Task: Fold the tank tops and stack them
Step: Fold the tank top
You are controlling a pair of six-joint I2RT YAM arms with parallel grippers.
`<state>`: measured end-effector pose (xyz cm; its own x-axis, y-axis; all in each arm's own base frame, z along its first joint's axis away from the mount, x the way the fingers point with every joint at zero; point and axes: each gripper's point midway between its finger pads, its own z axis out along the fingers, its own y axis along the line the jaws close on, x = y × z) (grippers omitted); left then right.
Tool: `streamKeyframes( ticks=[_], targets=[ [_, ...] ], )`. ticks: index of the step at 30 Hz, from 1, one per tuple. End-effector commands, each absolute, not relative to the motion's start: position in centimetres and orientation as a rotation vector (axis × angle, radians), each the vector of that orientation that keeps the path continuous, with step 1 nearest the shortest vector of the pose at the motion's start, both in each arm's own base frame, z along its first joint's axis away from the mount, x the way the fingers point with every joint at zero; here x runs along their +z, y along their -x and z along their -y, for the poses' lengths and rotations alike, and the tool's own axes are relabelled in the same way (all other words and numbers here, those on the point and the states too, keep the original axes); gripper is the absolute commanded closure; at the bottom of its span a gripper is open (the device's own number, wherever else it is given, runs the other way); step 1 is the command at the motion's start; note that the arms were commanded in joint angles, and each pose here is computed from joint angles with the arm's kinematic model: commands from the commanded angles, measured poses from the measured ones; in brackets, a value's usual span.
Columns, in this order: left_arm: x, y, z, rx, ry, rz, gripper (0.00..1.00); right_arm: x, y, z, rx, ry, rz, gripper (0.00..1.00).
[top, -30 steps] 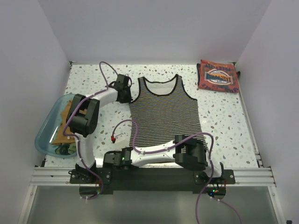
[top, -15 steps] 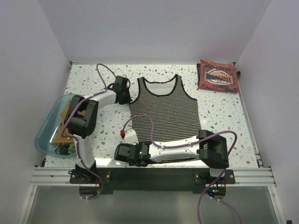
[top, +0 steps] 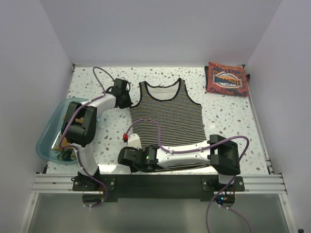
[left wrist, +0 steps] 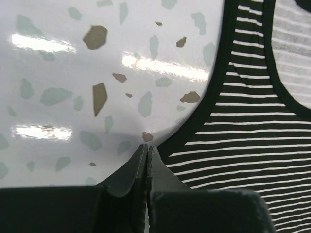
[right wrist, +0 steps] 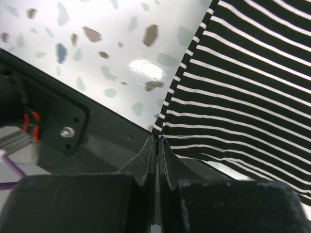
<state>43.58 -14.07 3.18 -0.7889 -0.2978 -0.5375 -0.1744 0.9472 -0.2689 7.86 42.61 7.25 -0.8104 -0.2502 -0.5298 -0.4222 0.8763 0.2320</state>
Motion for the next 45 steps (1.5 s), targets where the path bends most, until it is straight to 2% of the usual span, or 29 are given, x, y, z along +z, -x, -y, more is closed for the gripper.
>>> streamKeyframes(
  ticks=[1,10,17,30,45],
  targets=[
    [7.0,-44.9,11.5,-0.237,0.439,-2.379,1.0,10.0,-7.5,-46.0,0.603,0.485,-2.519,1.0],
    [9.4,-45.3,10.6,-0.212,0.43,-2.352,1.0,11.9,-8.5,-45.9,0.624,0.497,-2.481,1.0],
    [10.1,-45.9,15.2,-0.252,0.351,-2.355,1.0,12.3,-9.5,-41.4,0.639,0.422,-2.479,1.0],
    [8.7,-45.6,23.3,-0.297,0.249,-2.389,1.0,9.2,-9.0,-33.5,0.607,0.252,-2.501,1.0],
    [8.8,-45.3,29.2,-0.323,0.151,-2.382,1.0,7.0,-9.4,-29.0,0.562,0.086,-2.489,1.0]
  ],
)
